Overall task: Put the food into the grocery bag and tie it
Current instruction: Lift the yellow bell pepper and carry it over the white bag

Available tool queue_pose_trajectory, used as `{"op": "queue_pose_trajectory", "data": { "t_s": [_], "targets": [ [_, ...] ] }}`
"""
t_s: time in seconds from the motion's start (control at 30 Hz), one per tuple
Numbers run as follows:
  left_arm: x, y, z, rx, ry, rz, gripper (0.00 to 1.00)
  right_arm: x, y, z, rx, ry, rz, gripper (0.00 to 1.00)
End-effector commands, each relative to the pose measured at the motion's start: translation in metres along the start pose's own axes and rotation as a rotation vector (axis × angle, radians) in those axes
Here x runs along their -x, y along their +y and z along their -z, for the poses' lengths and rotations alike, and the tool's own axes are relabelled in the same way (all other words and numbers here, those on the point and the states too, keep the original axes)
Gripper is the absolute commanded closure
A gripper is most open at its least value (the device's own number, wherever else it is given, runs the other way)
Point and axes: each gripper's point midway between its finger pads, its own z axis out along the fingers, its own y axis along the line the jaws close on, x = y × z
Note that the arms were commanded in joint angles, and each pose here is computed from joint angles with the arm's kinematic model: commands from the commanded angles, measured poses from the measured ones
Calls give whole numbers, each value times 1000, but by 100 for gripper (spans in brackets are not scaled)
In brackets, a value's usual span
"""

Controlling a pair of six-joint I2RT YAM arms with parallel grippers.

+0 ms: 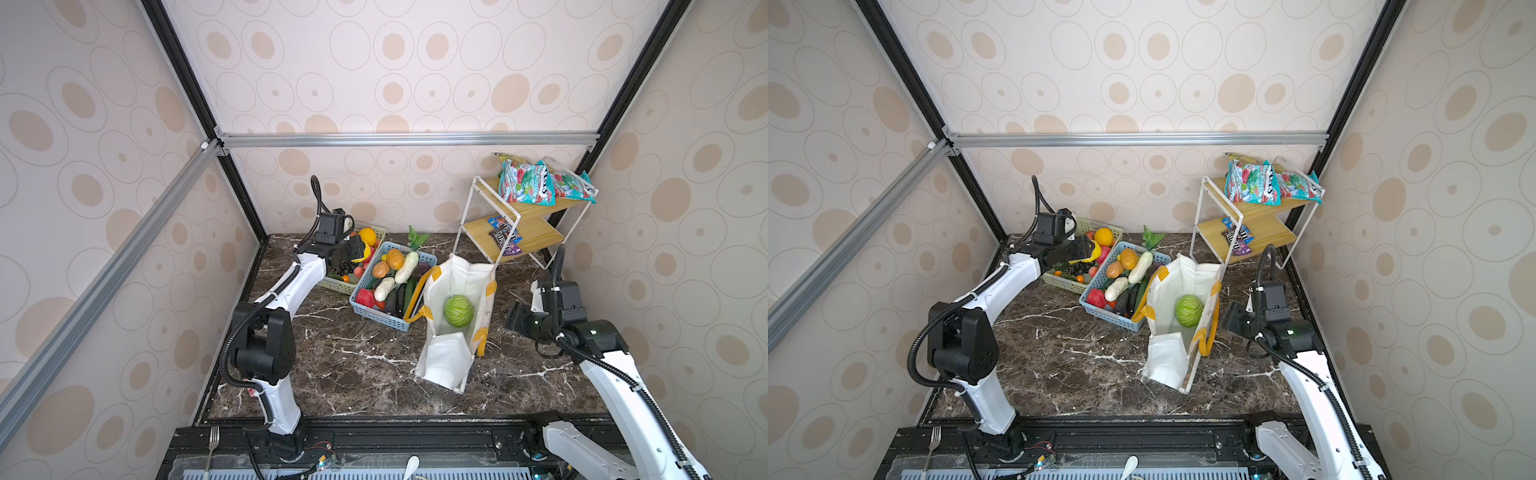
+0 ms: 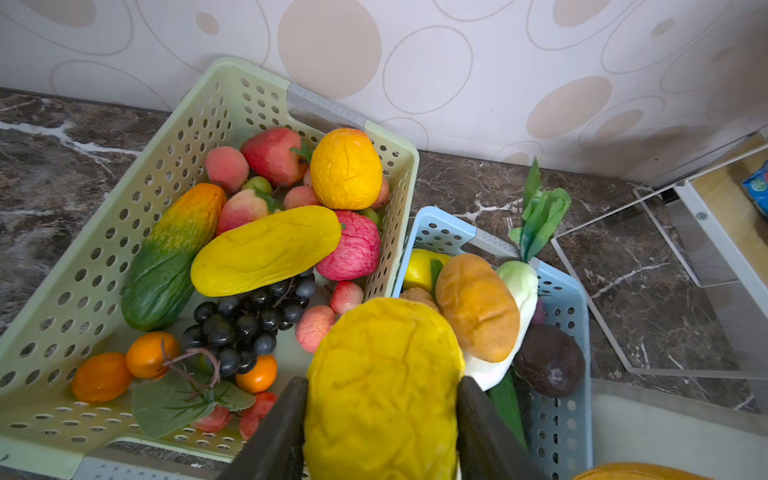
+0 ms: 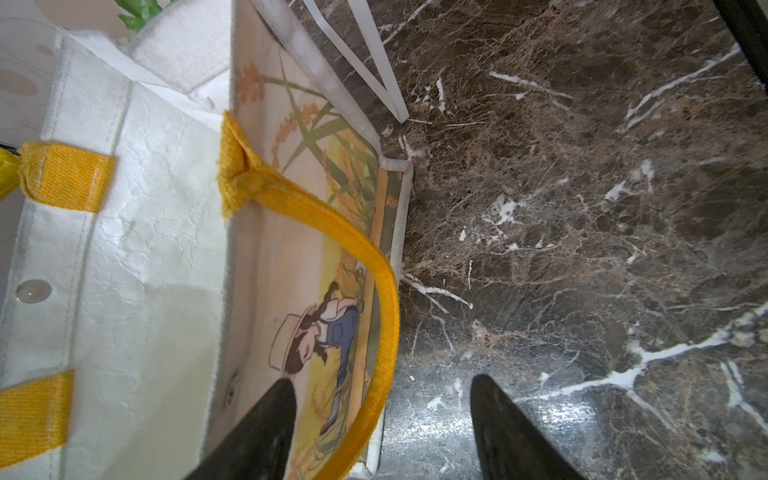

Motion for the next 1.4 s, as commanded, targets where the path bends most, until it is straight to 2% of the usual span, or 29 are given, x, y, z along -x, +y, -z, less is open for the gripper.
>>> {"op": "queue_pose_trajectory", "data": {
  "t_s": [0.0, 0.47, 0.8, 1.17, 1.37],
  "targets": [
    [23, -22, 23, -95, -59, 12, 47, -2, -1, -2, 3, 2, -19, 30],
    [20, -77, 37, -295, -40, 19, 47, -2, -1, -4, 3, 7, -20, 30],
    [18, -133, 58, -423, -40, -8, 47, -5, -2, -4, 3, 7, -22, 30],
    [-5, -202, 95, -608, -33, -1, 48, 3, 3, 6, 18, -16, -3, 30],
    [-20, -228, 102, -649, -12, -16, 48, 13, 17, 17, 76, -38, 13, 30]
  ]
}}
